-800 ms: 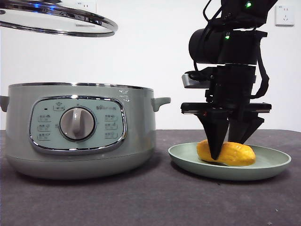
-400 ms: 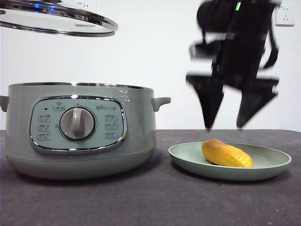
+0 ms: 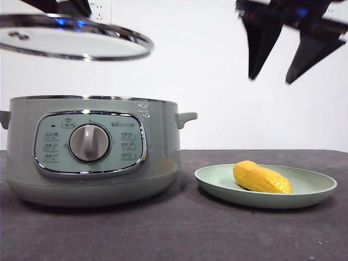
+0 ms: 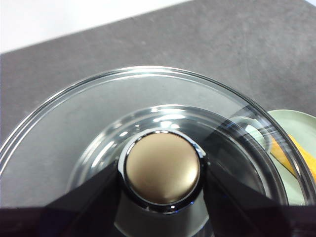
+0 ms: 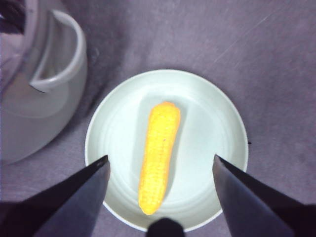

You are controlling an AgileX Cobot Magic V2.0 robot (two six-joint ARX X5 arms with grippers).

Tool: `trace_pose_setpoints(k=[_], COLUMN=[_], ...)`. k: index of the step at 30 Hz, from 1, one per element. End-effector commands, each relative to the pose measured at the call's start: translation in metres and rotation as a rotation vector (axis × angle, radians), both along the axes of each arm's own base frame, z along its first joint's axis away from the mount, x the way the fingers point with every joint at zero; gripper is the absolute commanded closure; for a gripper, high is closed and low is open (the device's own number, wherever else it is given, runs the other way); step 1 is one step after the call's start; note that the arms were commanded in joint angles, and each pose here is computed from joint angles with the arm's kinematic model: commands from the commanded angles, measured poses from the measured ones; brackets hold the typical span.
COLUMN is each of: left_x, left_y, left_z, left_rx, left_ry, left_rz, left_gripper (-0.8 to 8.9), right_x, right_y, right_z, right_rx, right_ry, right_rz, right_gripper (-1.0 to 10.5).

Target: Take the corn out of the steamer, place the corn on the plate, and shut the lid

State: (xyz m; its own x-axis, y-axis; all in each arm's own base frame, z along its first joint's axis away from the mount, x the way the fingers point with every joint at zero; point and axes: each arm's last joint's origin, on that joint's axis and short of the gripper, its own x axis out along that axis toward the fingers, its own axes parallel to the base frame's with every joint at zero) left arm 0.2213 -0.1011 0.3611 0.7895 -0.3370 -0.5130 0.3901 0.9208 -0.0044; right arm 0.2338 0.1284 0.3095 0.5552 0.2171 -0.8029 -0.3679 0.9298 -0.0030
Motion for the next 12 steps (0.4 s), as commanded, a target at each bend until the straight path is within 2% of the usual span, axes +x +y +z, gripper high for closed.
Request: trace_pose_setpoints(k=[1, 7, 12], left_x=[0.009, 0.029, 0.040], left_y=[-0.007, -0.021, -0.032], left_z=[0.003, -0.020, -0.038], left_rx=[-0.036, 0.001, 0.029], left_ry=[-0.036, 0.043, 0.111], left_rz=[-0.011, -0.024, -0.049], left_gripper=[8.22, 8.22, 8.22], right_x=[-0.007, -0.018, -0.020], right_y=[-0.004, -0.011, -0.014], right_z=[0.004, 0.013, 0.013], right_rx=[0.005, 0.008, -0.056], right_ry=[-0.005, -0.023, -0.030], right_rz=[-0.010, -0.016, -0.058], right_gripper=[6.0, 6.0, 6.0])
